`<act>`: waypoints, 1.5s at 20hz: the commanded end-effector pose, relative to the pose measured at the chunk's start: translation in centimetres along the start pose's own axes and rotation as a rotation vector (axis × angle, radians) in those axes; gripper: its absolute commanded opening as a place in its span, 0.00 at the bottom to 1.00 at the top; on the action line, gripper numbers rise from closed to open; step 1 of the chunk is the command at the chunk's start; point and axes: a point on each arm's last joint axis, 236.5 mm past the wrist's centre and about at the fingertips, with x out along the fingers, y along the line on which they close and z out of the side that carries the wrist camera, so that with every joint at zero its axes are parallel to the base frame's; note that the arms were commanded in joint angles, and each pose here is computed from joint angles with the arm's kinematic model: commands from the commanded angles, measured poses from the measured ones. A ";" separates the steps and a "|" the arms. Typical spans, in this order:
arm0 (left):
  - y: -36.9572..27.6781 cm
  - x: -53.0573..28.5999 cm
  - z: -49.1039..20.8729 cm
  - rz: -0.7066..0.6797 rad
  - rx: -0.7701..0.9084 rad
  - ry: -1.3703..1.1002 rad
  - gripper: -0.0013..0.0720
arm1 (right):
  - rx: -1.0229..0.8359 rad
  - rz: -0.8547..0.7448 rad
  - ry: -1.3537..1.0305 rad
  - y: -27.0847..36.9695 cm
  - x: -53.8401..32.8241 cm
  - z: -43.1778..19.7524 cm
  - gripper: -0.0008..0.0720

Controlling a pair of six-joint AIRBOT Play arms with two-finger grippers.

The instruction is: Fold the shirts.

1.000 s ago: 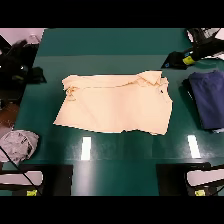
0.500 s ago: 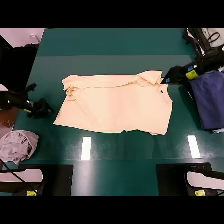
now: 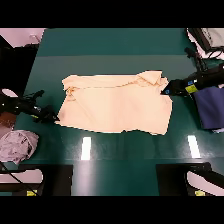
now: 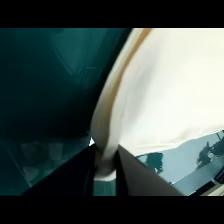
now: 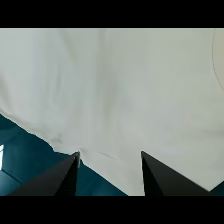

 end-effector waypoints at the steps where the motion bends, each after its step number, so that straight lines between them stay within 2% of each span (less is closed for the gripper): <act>1: -0.8 0.5 0.8 0.029 0.046 -0.016 0.05 | 0.051 -0.005 0.020 -1.0 0.5 -2.7 0.63; 7: -3.6 -4.9 3.3 0.079 0.148 -0.227 0.05 | 0.425 -0.039 0.040 -8.4 2.5 -10.6 0.63; 10: -4.7 -6.8 3.2 0.089 0.181 -0.288 0.05 | 0.544 -0.028 0.058 -10.0 4.2 -13.8 0.62; 15: -5.1 -6.9 2.7 0.075 0.184 -0.275 0.05 | 0.571 0.010 0.119 -8.5 8.3 -16.8 0.62; 21: -5.2 -6.7 2.3 0.069 0.185 -0.255 0.05 | 0.526 -0.003 0.067 -7.4 10.2 -15.5 0.59; 23: -5.2 -6.7 2.2 0.069 0.187 -0.253 0.05 | 0.504 -0.004 0.058 -7.0 10.6 -15.2 0.42; 24: -5.2 -6.7 2.1 0.068 0.187 -0.248 0.05 | 0.496 -0.004 0.061 -6.8 10.7 -15.2 0.40; 25: -5.2 -6.7 2.1 0.068 0.187 -0.247 0.05 | 0.491 -0.002 0.065 -6.7 10.7 -15.3 0.28; 26: -5.2 -6.7 2.0 0.068 0.187 -0.245 0.05 | 0.478 -0.001 0.069 -6.6 10.7 -15.3 0.07; 27: -5.3 -6.7 2.0 0.066 0.187 -0.244 0.05 | 0.453 0.001 0.070 -6.4 10.7 -15.2 0.04; 30: -7.3 -9.8 3.5 0.063 0.211 -0.359 0.05 | 0.367 0.014 -0.014 -5.0 8.0 -11.3 0.04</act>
